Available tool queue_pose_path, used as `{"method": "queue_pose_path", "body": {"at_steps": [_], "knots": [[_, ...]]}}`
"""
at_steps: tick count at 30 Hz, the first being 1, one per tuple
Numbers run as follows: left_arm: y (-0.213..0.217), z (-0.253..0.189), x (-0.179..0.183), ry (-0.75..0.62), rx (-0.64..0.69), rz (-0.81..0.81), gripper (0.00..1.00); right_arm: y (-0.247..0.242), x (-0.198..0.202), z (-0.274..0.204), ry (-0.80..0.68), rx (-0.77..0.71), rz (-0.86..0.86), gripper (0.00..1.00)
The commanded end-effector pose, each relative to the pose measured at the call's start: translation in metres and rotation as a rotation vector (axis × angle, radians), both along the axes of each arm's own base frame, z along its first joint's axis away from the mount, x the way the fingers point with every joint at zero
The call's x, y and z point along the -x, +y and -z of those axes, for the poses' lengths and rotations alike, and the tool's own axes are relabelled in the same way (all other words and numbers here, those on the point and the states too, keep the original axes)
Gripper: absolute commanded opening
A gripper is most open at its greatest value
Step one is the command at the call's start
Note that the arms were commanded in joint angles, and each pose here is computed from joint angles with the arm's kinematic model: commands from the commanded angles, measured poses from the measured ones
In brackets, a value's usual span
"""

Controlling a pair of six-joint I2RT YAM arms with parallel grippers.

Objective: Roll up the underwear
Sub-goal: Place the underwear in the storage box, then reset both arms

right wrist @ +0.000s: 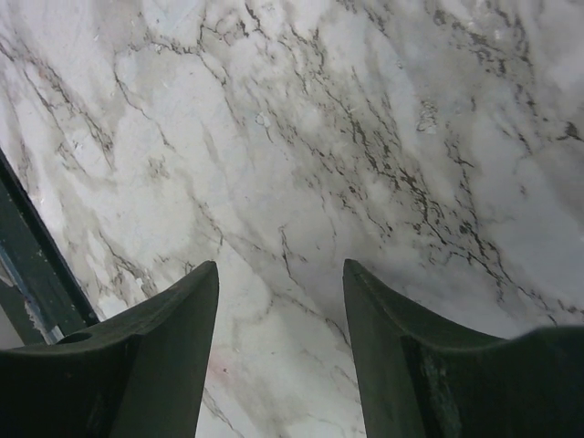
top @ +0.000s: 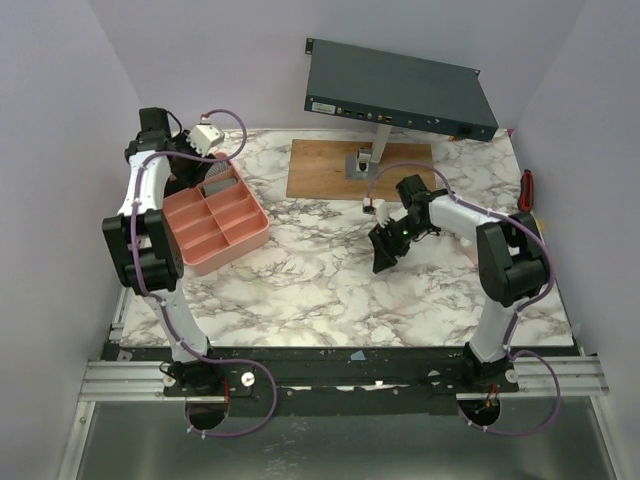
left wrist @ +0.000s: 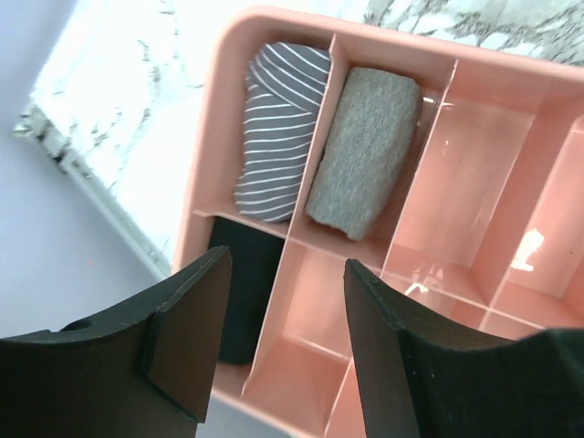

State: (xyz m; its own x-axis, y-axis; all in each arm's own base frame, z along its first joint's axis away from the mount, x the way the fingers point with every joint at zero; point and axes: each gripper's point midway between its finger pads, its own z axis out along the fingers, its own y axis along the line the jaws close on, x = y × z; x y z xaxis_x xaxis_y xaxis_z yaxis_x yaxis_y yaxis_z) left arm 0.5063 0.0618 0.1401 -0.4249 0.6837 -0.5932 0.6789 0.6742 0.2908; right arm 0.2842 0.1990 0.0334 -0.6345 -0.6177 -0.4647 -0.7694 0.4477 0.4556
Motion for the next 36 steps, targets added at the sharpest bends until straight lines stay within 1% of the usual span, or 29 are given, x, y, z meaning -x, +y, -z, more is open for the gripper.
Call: {"method": "queue_pose_path", "body": {"at_steps": [1, 6, 11, 14, 16, 18, 20, 21, 22, 23, 27, 28, 36], "knots": [[-0.014, -0.065, 0.015, -0.142, 0.12, -0.05, 0.58, -0.006, -0.022, -0.021, -0.14, 0.037, 0.057, 0.61], [-0.027, -0.093, 0.039, -0.183, 0.241, -0.145, 0.58, -0.021, -0.039, -0.041, -0.265, 0.105, 0.147, 0.64], [-0.04, -0.109, 0.069, -0.179, 0.373, -0.256, 0.58, -0.043, -0.05, -0.058, -0.383, 0.189, 0.255, 0.66], [-0.048, -0.117, 0.089, -0.182, 0.446, -0.283, 0.62, -0.054, -0.053, -0.067, -0.439, 0.218, 0.317, 0.67], [-0.053, -0.122, 0.1, -0.179, 0.497, -0.295, 0.66, -0.059, -0.051, -0.073, -0.466, 0.224, 0.34, 0.69], [-0.057, -0.128, 0.111, -0.176, 0.547, -0.312, 0.73, -0.063, -0.051, -0.082, -0.498, 0.222, 0.368, 0.71], [-0.061, -0.134, 0.12, -0.17, 0.598, -0.318, 0.83, -0.067, -0.05, -0.093, -0.533, 0.218, 0.394, 0.73], [-0.062, -0.136, 0.125, -0.164, 0.616, -0.32, 0.9, -0.07, -0.05, -0.098, -0.549, 0.22, 0.411, 0.74], [-0.064, -0.138, 0.128, -0.159, 0.63, -0.319, 0.97, -0.072, -0.05, -0.104, -0.568, 0.216, 0.426, 0.78], [-0.066, -0.139, 0.132, -0.155, 0.641, -0.321, 0.99, -0.076, -0.05, -0.109, -0.587, 0.22, 0.446, 0.83], [-0.074, -0.14, 0.147, -0.14, 0.678, -0.316, 0.99, -0.089, -0.052, -0.133, -0.672, 0.223, 0.539, 0.98], [-0.077, -0.141, 0.15, -0.147, 0.687, -0.308, 0.99, -0.093, -0.053, -0.137, -0.686, 0.231, 0.563, 1.0], [-0.108, -0.151, 0.191, -0.182, 0.804, -0.218, 0.99, -0.105, -0.047, -0.164, -0.73, 0.211, 0.687, 1.0]]}}
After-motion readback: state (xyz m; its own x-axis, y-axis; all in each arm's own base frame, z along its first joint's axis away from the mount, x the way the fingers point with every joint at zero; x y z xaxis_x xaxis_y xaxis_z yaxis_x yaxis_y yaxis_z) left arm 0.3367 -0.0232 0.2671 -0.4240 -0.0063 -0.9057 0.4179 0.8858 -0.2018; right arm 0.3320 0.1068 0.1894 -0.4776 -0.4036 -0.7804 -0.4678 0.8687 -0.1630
